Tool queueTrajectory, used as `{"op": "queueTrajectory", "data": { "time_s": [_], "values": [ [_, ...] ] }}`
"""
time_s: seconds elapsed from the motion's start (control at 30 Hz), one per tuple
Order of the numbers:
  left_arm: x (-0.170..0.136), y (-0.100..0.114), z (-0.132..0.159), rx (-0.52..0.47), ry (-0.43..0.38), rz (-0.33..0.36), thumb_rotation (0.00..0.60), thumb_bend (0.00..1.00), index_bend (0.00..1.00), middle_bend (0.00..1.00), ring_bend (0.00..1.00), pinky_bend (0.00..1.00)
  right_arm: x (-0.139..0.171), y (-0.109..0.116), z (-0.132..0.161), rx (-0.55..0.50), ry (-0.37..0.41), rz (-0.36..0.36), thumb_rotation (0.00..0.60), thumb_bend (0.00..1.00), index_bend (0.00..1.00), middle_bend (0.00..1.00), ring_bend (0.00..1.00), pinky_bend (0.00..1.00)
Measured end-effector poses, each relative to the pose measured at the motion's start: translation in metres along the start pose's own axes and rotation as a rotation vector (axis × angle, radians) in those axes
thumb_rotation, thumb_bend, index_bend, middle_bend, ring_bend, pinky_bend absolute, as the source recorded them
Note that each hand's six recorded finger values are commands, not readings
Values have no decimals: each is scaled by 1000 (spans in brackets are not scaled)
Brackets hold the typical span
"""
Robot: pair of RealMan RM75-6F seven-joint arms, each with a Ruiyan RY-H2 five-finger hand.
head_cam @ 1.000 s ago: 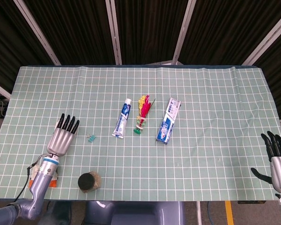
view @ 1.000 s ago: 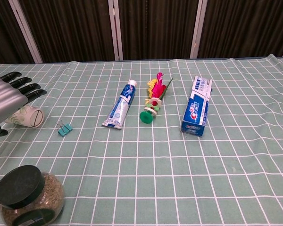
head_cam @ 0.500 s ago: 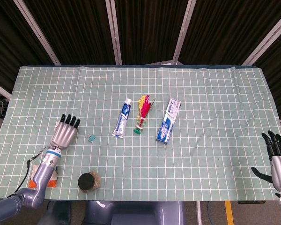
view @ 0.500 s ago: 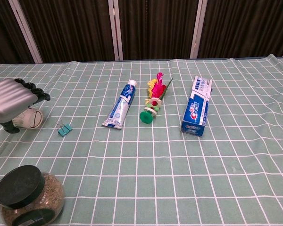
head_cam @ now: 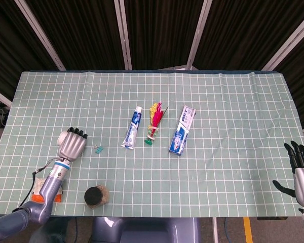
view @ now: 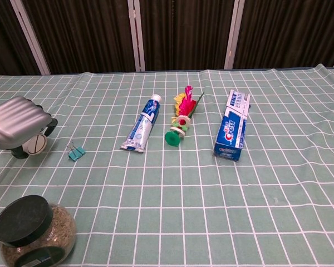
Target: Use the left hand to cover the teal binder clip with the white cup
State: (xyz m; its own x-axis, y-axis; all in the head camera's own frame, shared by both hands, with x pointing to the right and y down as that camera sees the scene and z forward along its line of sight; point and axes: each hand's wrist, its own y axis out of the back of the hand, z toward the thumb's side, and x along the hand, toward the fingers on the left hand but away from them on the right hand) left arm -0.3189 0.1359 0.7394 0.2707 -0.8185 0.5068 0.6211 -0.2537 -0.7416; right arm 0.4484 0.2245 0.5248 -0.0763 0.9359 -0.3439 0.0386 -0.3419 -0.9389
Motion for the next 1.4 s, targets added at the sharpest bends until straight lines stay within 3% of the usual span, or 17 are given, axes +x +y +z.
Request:
{"op": "queueTrajectory", "data": {
  "time_s": [0.2, 0.4, 0.5, 0.77, 0.93, 1.03, 1.13, 1.4],
  "values": [
    [-3, 5, -10, -51, 22, 12, 600, 0, 524, 446, 392, 446, 1, 0, 1, -2, 3, -1, 600, 0, 0, 0, 0, 0],
    [-6, 21, -26, -254, 43, 49, 600, 0, 559, 458, 405, 448, 2, 1, 2, -2, 5, -1, 600, 0, 0, 0, 0, 0],
    [-6, 34, -36, -451, 48, 80, 600, 2, 559, 457, 405, 449, 2, 0, 2, 2, 5, -1, 600, 0, 0, 0, 0, 0],
    [-8, 64, -69, -1199, 49, 172, 600, 0, 558, 457, 405, 448, 1, 0, 1, 2, -3, -3, 600, 0, 0, 0, 0, 0],
    [-8, 63, -68, -1570, 13, 147, 600, 1, 558, 457, 405, 448, 1, -1, 2, 8, 0, 1, 600, 0, 0, 0, 0, 0],
    [-5, 56, -58, -1715, -1, 113, 600, 0, 558, 457, 405, 448, 1, -2, 2, 14, 0, 4, 600, 0, 0, 0, 0, 0],
    [-1, 43, -47, -1767, 3, 76, 600, 0, 559, 457, 405, 449, 0, -2, 1, 12, -3, 1, 600, 0, 0, 0, 0, 0],
    [6, 19, -22, -1735, 11, -17, 600, 0, 557, 457, 405, 449, 0, -1, -1, 8, -8, 0, 600, 0, 0, 0, 0, 0]
  ]
}}
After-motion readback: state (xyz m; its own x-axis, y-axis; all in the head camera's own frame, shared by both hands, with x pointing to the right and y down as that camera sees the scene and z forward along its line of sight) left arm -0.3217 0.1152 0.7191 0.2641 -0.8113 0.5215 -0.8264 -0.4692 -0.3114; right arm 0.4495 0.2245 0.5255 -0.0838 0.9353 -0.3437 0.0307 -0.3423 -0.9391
